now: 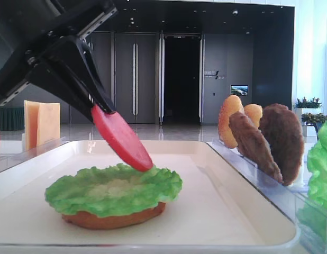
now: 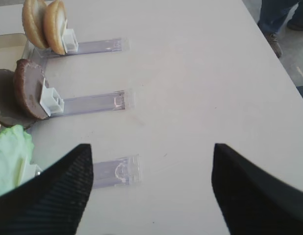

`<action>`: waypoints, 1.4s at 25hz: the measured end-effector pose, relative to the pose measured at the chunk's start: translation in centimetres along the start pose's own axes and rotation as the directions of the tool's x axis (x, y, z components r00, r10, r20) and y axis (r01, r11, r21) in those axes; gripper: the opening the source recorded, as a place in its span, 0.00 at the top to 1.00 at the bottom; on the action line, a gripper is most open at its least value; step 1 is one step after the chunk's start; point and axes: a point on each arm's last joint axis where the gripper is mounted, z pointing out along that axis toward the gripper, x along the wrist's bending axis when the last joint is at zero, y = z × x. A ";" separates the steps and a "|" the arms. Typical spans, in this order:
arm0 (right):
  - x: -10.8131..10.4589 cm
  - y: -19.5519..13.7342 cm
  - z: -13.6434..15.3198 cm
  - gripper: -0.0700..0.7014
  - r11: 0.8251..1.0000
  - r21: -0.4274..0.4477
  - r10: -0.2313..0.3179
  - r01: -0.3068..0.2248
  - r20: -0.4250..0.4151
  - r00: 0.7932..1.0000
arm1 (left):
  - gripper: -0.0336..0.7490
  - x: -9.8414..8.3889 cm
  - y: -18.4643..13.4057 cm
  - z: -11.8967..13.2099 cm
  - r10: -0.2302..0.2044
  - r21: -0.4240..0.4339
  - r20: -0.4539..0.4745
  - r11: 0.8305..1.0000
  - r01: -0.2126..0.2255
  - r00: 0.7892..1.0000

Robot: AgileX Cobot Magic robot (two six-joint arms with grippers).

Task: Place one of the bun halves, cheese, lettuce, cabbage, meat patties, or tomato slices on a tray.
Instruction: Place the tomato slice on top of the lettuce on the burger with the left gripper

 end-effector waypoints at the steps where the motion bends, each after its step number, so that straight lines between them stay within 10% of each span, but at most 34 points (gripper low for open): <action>1: 0.0 0.0 0.0 0.24 1.000 0.000 0.000 0.000 0.000 1.000 | 0.88 -0.1 0.0 0.0 0.009 -0.002 0.012 1.000 -0.009 1.000; 35: 0.0 0.0 0.0 0.24 1.000 0.000 0.000 0.000 0.000 1.000 | 0.88 -1.4 -0.9 1.9 0.074 0.048 0.040 0.996 -0.076 0.996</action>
